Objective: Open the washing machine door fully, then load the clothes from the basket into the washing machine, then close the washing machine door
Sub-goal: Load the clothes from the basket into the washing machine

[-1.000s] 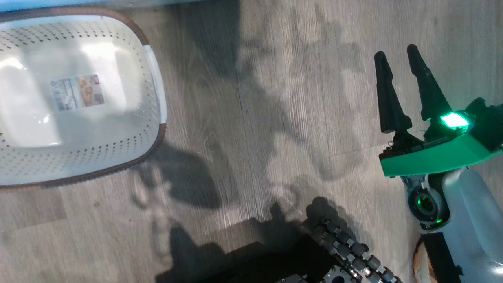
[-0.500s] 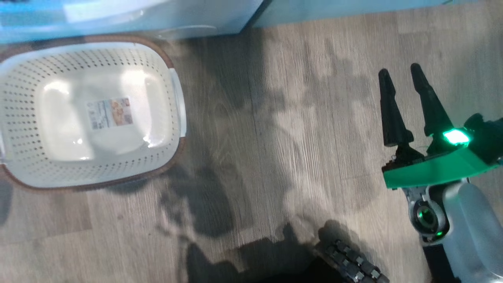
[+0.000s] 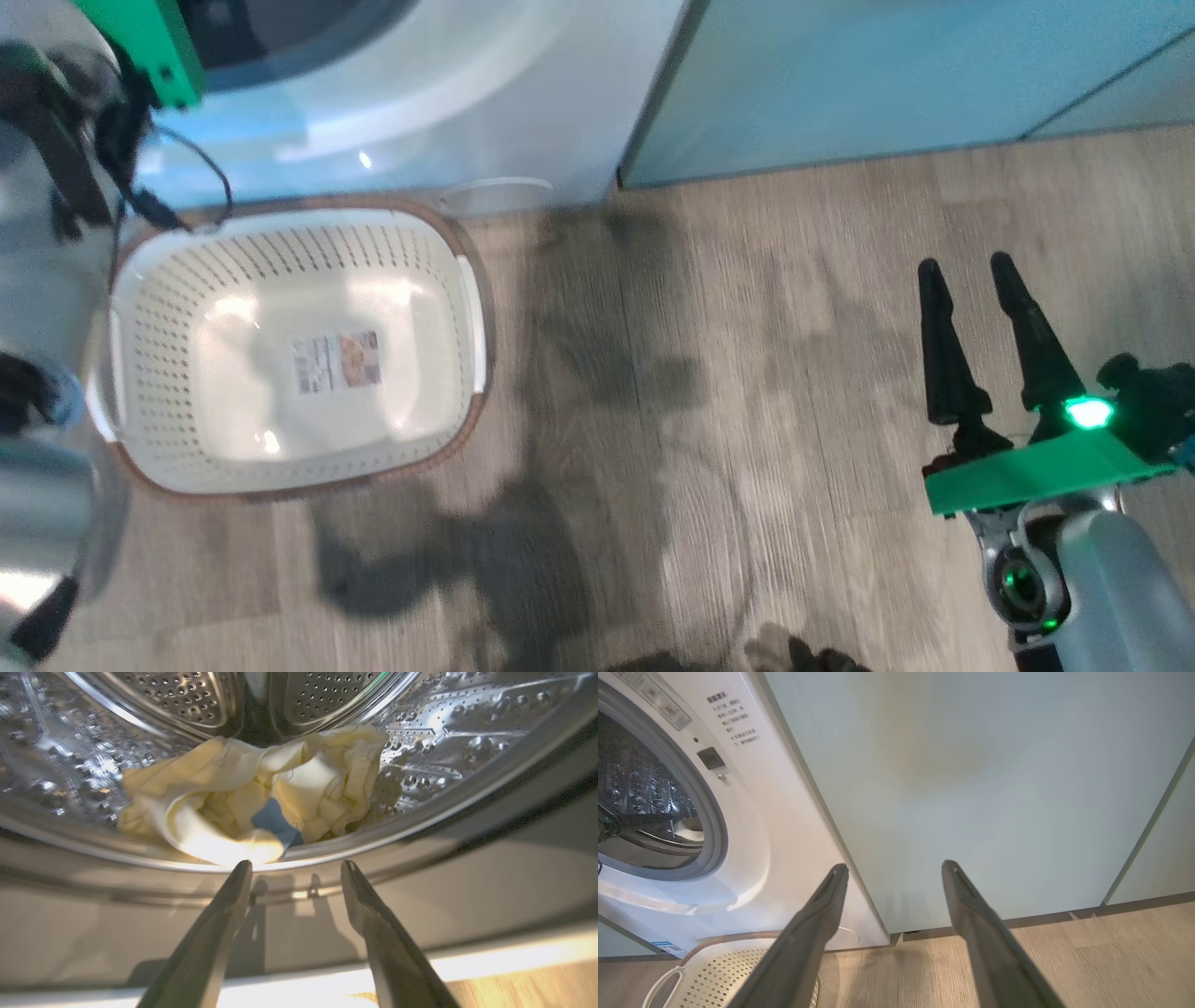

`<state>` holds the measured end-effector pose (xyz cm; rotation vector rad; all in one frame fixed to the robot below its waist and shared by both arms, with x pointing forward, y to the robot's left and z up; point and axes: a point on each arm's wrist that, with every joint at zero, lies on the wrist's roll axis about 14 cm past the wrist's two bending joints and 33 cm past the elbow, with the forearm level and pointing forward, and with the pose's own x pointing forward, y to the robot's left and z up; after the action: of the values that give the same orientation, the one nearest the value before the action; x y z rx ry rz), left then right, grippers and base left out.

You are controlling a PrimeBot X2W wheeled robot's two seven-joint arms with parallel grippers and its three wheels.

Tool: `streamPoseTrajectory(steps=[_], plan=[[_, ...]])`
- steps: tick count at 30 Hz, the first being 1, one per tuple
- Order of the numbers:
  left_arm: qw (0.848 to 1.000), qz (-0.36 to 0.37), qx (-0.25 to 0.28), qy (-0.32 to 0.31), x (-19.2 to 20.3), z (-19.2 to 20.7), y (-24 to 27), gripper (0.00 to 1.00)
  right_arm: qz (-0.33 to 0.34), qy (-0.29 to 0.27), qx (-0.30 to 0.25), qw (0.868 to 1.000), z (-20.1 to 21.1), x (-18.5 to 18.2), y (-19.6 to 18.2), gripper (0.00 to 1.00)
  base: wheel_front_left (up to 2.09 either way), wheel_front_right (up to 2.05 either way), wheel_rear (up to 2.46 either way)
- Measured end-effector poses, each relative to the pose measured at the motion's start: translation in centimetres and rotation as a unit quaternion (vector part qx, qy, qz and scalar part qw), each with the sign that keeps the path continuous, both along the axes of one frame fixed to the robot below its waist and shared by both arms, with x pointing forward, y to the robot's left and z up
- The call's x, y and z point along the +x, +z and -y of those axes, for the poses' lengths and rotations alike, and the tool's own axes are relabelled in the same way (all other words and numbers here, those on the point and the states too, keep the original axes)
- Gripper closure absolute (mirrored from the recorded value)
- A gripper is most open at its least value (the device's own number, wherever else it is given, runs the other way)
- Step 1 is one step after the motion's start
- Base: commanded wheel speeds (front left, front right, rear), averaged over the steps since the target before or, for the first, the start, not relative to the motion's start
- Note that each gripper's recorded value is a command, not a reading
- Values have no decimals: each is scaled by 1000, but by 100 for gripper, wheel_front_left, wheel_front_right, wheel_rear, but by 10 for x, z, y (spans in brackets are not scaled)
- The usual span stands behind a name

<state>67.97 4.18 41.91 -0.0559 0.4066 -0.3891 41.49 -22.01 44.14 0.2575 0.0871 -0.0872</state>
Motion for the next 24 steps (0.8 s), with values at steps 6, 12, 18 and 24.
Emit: streamPoseTrajectory(steps=[6, 12, 18, 24], plan=[[1000, 3, -10, 0, -31, -7, 18, 0, 20, -1, -4, 1000, -1, -14, 17, 0, 0, 0, 0], [999, 32, -32, 4, -57, -14, 43, 0, 39, 3, 2, 999, -7, -26, 32, 0, 0, 0, 0], [997, 55, -56, 24, -98, -34, 43, 0, 50, 3, 4, 999, -8, -44, 40, 0, 0, 0, 0], [995, 71, -56, 40, -136, -61, 39, 0, 69, 1, 4, 998, -6, -56, 53, 0, 0, 0, 0]])
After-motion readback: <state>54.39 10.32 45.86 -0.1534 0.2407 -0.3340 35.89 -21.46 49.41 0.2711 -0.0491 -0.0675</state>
